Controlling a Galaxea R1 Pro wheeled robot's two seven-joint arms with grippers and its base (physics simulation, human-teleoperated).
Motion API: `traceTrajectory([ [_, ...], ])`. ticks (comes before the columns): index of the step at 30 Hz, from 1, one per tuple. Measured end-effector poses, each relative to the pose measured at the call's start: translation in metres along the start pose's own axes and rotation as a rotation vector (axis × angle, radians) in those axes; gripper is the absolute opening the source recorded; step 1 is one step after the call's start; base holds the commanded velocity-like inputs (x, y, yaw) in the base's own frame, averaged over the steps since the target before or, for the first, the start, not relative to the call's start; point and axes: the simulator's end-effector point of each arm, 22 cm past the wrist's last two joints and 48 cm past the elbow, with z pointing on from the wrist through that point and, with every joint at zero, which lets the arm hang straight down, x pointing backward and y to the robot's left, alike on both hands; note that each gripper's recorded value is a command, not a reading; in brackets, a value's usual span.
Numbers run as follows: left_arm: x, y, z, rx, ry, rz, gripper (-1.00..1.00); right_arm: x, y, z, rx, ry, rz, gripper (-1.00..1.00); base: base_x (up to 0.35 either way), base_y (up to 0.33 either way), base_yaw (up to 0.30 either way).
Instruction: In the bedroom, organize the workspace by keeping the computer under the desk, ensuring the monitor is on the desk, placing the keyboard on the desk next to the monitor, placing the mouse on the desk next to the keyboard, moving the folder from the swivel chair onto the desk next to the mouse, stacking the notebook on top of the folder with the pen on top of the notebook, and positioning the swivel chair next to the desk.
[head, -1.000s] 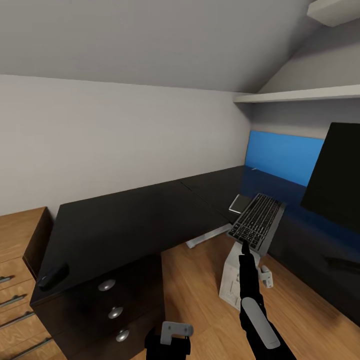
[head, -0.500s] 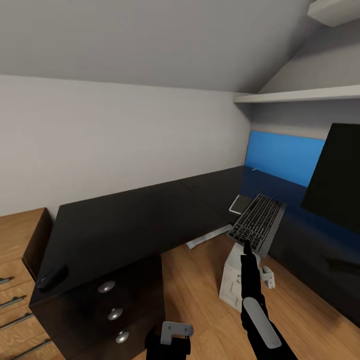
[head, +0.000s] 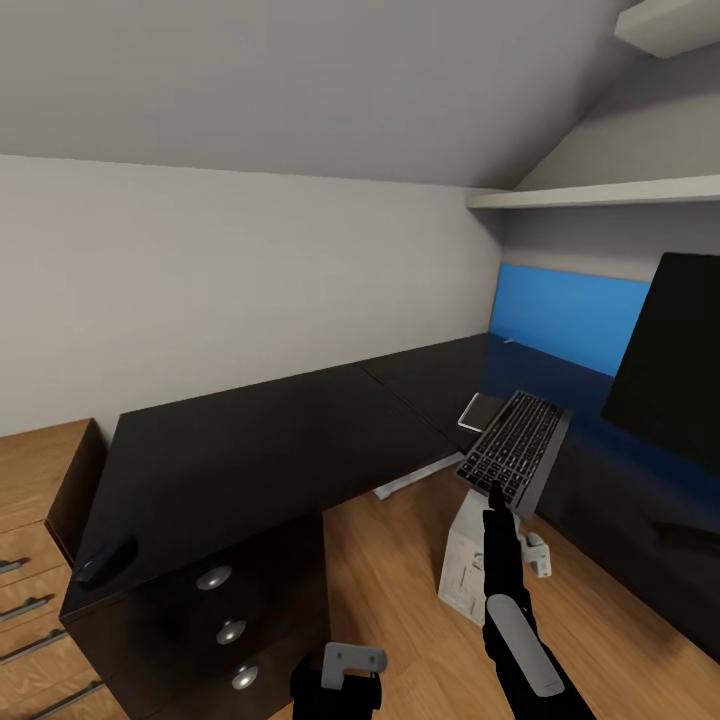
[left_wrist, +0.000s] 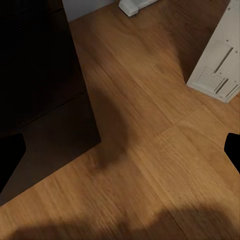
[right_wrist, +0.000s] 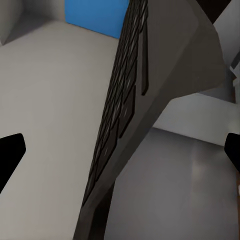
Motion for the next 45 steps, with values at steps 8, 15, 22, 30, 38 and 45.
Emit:
traceTrajectory([
  [8,0.0,-0.0003,0.0,0.001,0.0,0.0,1.0,-0.0003,-0.0001,0.0001,0.0,-0.001,0.0,1.0,0.001,0.0,0.0],
  [15,0.0,-0.0016,-0.0005,0.004,-0.001,0.002,1.0,-0.0006,-0.0002,0.0001,0.001,-0.001,0.0,1.0,0.066,0.0,0.0],
  [22,0.0001,-0.0018,-0.0006,0.004,-0.001,0.003,1.0,-0.0003,-0.0002,0.0001,0.001,-0.001,0.0,1.0,0.006,0.0,0.0],
  [30,0.0001,-0.0016,-0.0007,0.003,-0.002,0.003,1.0,-0.0004,-0.0009,0.0,0.002,-0.001,0.0,1.0,0.062,0.0,0.0],
  [38,0.0001,-0.001,-0.0005,0.002,-0.001,0.002,1.0,-0.0005,-0.0011,0.0001,0.002,0.0,0.0,1.0,0.017,0.0,0.0],
  [45,-0.0003,-0.001,-0.0006,0.002,-0.002,0.001,1.0,-0.0007,-0.0013,0.0002,0.003,0.0,0.0,1.0,0.001,0.0,0.0],
])
